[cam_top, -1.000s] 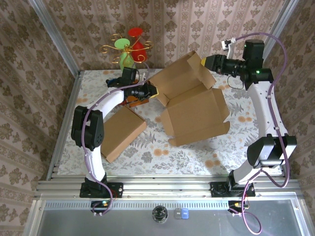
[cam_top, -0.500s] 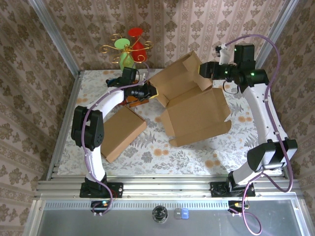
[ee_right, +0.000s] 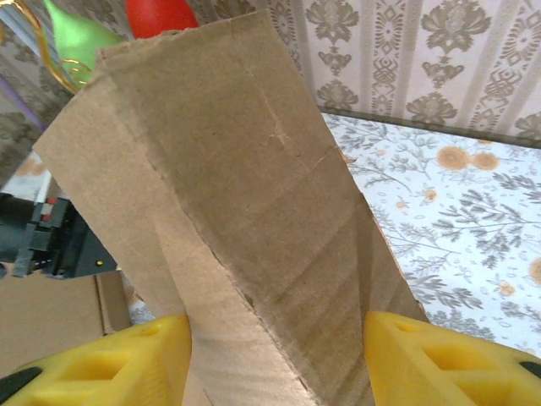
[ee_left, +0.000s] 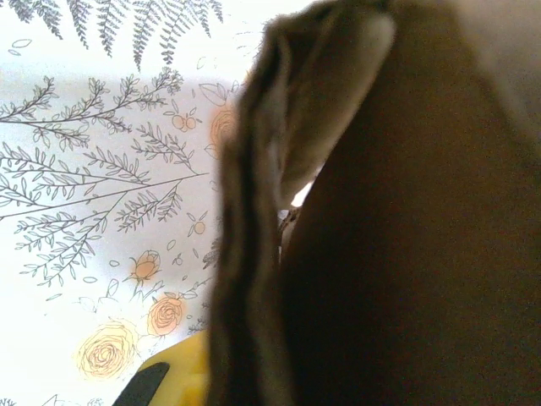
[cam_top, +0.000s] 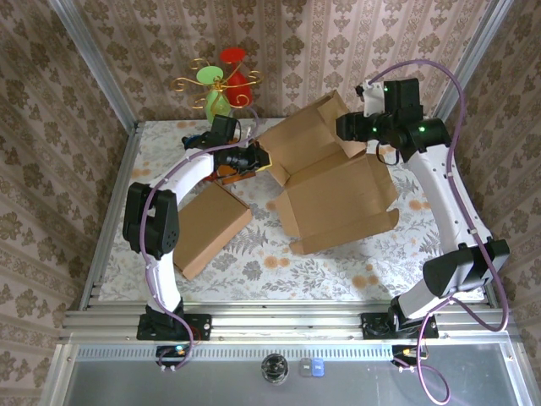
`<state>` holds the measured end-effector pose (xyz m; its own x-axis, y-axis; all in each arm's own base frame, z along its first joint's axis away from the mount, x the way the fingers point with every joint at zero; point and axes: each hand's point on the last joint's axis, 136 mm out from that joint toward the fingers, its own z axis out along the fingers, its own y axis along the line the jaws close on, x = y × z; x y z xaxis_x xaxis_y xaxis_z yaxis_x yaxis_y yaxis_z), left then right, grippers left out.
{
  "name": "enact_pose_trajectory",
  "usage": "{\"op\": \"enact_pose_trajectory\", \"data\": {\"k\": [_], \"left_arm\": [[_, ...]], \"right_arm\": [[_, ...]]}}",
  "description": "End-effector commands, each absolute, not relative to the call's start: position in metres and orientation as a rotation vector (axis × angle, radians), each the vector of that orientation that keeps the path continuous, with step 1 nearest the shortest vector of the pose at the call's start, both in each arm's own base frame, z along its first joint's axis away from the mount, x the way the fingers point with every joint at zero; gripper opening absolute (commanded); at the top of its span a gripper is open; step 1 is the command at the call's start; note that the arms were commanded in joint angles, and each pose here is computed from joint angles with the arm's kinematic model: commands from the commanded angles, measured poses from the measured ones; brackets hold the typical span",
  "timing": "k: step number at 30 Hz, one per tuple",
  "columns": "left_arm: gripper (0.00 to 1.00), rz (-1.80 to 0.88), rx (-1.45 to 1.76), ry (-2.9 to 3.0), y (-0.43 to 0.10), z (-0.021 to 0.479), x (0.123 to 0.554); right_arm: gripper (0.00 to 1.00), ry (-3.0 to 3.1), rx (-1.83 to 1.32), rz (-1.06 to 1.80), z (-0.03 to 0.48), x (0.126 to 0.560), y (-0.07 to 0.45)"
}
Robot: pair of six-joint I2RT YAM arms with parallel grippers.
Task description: Fold the paper box
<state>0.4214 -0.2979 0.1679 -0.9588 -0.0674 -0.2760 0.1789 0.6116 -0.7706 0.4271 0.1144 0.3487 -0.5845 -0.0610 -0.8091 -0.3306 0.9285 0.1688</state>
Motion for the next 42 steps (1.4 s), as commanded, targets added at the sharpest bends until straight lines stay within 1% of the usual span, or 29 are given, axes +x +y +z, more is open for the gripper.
{"op": "enact_pose_trajectory", "data": {"k": [1,9,13,16,21,23,25,33,35,36,37,41,42], "left_arm": [[0.00,-1.267,0.173,2.510,-0.304,0.193,0.419],[0.00,-1.222,0.200,2.528,-0.303,0.195,0.416],[0.00,-1.195,0.213,2.538,-0.304,0.196,0.415],[0.00,-1.191,0.225,2.545,-0.305,0.198,0.413],[0.00,-1.129,0.223,2.575,-0.304,0.194,0.413],[0.00,-1.118,0.221,2.585,-0.305,0.193,0.412],[0.00,-1.114,0.216,2.590,-0.306,0.193,0.412],[0.00,-1.099,0.209,2.607,-0.305,0.193,0.414],[0.00,-1.091,0.203,2.615,-0.304,0.193,0.414],[0.00,-1.096,0.239,2.626,-0.316,0.192,0.405],[0.00,-1.092,0.240,2.631,-0.316,0.192,0.405],[0.00,-1.066,0.227,2.660,-0.316,0.190,0.404],[0.00,-1.063,0.224,2.665,-0.316,0.190,0.404]], "right_arm": [[0.59,2.180,-0.295,0.238,0.351,0.427,0.106],[0.59,2.216,-0.319,0.119,0.339,0.430,0.107],[0.55,2.243,-0.297,0.022,0.333,0.435,0.100],[0.48,2.265,-0.269,-0.073,0.327,0.439,0.093],[0.40,2.281,-0.229,-0.215,0.320,0.444,0.087],[0.36,2.292,-0.209,-0.274,0.316,0.445,0.083],[0.29,2.299,-0.191,-0.332,0.312,0.446,0.080],[0.13,2.331,-0.143,-0.437,0.305,0.445,0.068],[0.10,2.340,-0.127,-0.465,0.304,0.445,0.064],[0.09,2.342,-0.115,-0.485,0.305,0.444,0.062],[0.07,2.344,-0.109,-0.503,0.305,0.444,0.061],[0.00,2.371,-0.050,-0.634,0.304,0.440,0.050],[0.00,2.376,-0.036,-0.678,0.305,0.439,0.048]]}}
